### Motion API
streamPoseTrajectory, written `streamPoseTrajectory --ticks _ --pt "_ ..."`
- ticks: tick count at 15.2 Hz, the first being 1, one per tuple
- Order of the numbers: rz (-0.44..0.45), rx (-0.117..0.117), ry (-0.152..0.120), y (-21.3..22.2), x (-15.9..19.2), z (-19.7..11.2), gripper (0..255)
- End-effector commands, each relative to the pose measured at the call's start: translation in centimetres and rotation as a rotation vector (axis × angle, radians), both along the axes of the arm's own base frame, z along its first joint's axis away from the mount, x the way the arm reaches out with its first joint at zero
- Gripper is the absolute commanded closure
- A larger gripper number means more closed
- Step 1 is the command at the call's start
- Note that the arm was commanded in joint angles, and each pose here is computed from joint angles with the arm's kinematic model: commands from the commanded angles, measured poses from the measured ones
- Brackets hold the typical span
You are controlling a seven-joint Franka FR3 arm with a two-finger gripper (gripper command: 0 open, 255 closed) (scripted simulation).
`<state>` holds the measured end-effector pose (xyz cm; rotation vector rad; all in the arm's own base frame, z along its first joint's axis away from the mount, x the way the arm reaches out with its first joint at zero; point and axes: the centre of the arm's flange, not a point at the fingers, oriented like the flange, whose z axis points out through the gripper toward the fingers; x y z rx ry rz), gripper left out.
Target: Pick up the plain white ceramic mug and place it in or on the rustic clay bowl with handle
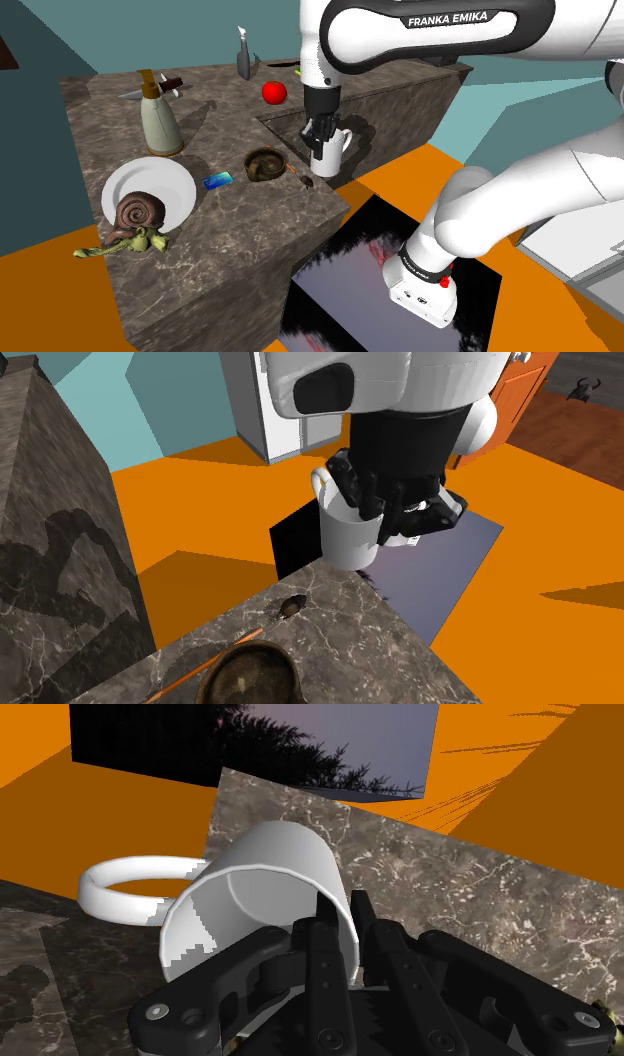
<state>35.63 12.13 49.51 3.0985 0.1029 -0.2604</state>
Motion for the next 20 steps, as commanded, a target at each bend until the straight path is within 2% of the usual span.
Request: streamPoseTrajectory --ticks 1,4,18,20 --pt "0.000 0.000 0.001 -0.1 0.0 1.0 255" --pt "0.000 0.000 0.001 -0.1 0.0 2.3 255" --pt "0.000 0.000 0.001 0.8 18.5 4.7 255" --pt "0.000 0.000 0.001 0.8 18.5 3.7 255"
